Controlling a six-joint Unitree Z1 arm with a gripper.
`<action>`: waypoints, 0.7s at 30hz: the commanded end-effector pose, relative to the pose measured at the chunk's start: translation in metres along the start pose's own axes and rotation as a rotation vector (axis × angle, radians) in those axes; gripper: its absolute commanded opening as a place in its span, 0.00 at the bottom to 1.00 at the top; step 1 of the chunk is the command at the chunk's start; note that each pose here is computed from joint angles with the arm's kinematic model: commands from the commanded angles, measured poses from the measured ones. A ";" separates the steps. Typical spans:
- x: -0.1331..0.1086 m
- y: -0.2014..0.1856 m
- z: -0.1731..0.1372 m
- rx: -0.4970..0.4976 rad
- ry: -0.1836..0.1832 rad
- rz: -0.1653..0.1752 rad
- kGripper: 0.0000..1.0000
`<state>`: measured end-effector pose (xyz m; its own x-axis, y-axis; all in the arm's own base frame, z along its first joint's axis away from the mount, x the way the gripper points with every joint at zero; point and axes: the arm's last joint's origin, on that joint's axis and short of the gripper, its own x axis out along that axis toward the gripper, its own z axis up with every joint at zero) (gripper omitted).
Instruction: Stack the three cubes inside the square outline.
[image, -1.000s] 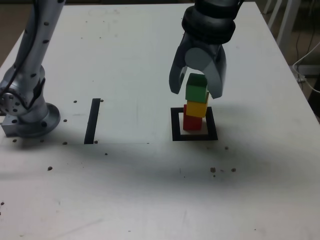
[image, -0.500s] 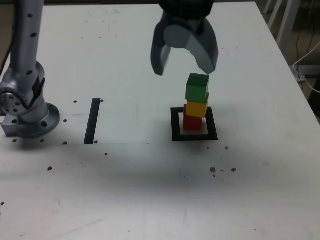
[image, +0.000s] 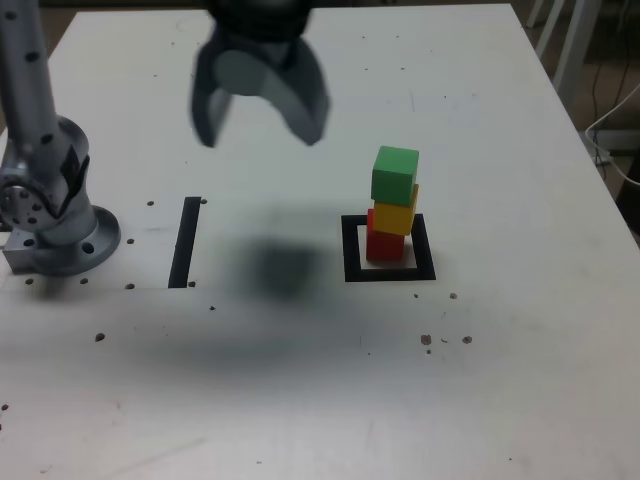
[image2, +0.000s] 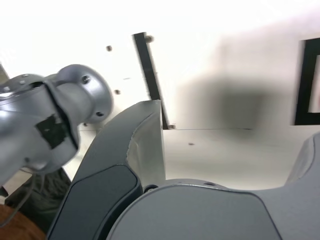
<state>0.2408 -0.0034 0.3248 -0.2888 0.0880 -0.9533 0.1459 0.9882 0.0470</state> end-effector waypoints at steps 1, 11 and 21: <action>0.005 0.000 -0.017 -0.012 0.014 -0.007 0.98; 0.057 -0.006 -0.057 -0.048 0.042 -0.034 0.98; 0.104 -0.012 -0.061 -0.058 0.009 -0.088 0.99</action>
<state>0.1535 0.0013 0.2474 -0.3217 0.0086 -0.9468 0.0692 0.9975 -0.0144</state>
